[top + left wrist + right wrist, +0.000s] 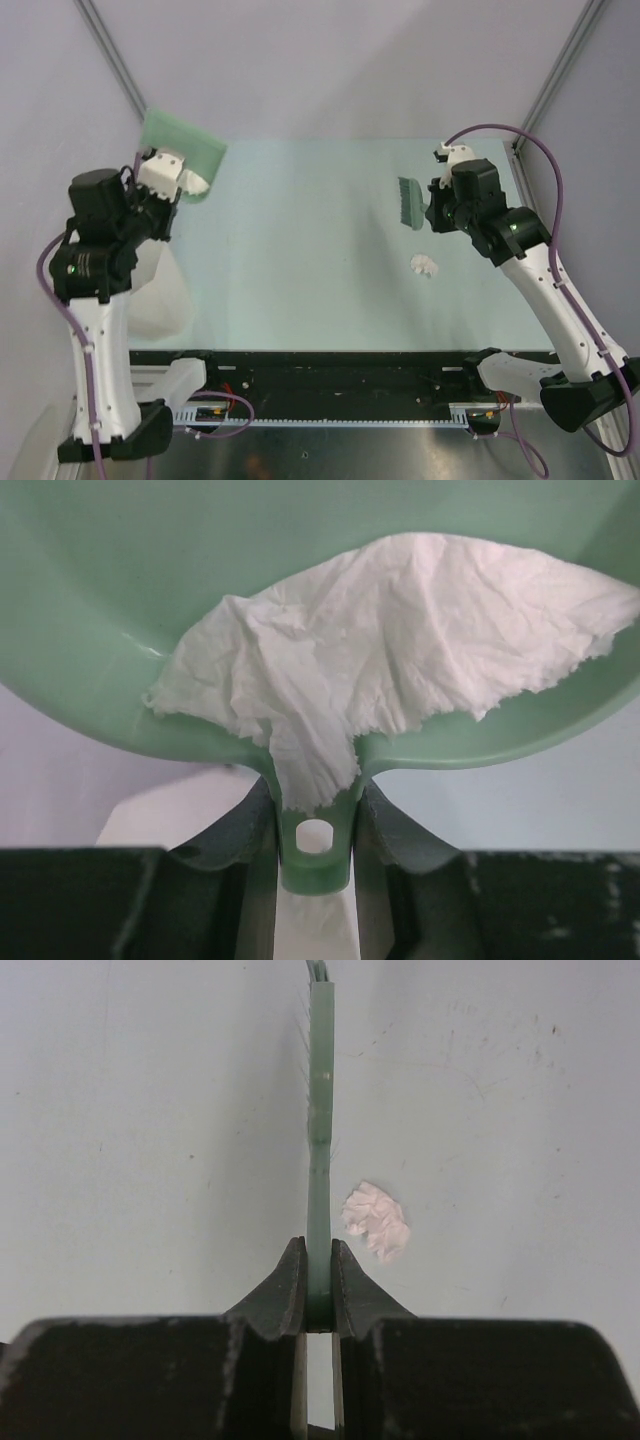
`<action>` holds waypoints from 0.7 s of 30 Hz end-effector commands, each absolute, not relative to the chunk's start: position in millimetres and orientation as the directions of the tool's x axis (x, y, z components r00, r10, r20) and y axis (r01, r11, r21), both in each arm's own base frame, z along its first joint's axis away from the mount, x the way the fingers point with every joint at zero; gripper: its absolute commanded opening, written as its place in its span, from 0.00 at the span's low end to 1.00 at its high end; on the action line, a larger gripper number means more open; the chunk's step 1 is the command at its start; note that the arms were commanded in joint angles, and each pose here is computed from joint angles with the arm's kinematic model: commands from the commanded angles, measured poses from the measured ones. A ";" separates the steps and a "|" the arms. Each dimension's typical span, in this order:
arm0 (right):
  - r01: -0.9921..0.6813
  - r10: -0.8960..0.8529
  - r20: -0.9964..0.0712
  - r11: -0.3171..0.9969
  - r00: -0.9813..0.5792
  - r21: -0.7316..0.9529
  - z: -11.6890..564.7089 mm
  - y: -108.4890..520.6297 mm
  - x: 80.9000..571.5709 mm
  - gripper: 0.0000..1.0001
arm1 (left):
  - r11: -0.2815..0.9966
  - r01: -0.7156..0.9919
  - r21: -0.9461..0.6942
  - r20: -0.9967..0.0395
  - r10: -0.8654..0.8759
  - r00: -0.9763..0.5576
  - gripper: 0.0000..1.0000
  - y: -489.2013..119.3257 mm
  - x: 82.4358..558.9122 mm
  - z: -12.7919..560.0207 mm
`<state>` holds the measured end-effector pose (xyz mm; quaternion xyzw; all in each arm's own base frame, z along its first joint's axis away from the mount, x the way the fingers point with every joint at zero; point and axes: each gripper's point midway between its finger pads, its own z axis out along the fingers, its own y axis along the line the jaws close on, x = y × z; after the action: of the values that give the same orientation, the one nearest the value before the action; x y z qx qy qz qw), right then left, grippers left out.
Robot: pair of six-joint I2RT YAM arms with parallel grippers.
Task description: Sweep away the paper scraps from the table
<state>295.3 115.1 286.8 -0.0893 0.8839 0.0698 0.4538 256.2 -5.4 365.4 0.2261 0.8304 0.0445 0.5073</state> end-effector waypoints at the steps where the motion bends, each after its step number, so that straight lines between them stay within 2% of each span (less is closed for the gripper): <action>1: -0.253 -0.084 -0.839 0.965 -0.537 0.065 292.6 123.4 301.8 0.00 | 0.877 0.087 0.473 -0.753 0.453 -0.477 0.00 52.8 211.4 379.8; 6: -0.288 -0.092 -0.830 0.954 -0.551 0.085 285.2 133.3 304.2 0.00 | 0.754 -0.116 0.646 -0.647 0.461 -0.607 0.00 105.8 158.5 395.7; 9: -0.317 -0.105 -0.828 0.944 -0.551 0.091 283.1 138.9 304.6 0.00 | 0.596 -0.244 0.765 -0.552 0.413 -0.724 0.00 141.6 118.6 407.8; 12: -0.354 -0.120 -0.835 0.930 -0.538 0.094 284.9 145.5 305.4 0.00 | 0.463 -0.233 0.855 -0.441 0.413 -0.797 0.00 157.7 92.7 421.7; 14: -0.405 -0.130 -0.837 0.907 -0.531 0.117 286.4 156.5 302.6 0.00 | 0.380 -0.125 0.917 -0.301 0.452 -0.840 0.00 163.5 87.3 425.6; 15: -0.414 -0.132 -0.839 0.903 -0.529 0.119 287.2 158.3 301.7 0.00 | 0.316 -0.022 0.948 -0.173 0.460 -0.871 0.00 168.3 84.3 422.4; 17: -0.419 -0.139 -0.838 0.901 -0.527 0.114 287.1 159.5 300.2 0.00 | 0.257 0.079 0.963 -0.048 0.454 -0.889 0.00 172.5 80.4 419.7; 18: -0.418 -0.143 -0.838 0.902 -0.526 0.109 287.1 158.5 299.2 0.00 | 0.210 0.169 0.963 0.059 0.449 -0.892 0.00 175.3 77.4 418.5; 21: -0.416 -0.147 -0.839 0.904 -0.524 0.101 288.3 156.5 296.7 0.00 | 0.136 0.307 0.942 0.221 0.438 -0.872 0.00 178.8 76.0 424.4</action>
<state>295.4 150.8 273.4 -0.1498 0.8778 0.1346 0.4346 89.6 165.5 403.2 0.1792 0.7904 0.5532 0.1927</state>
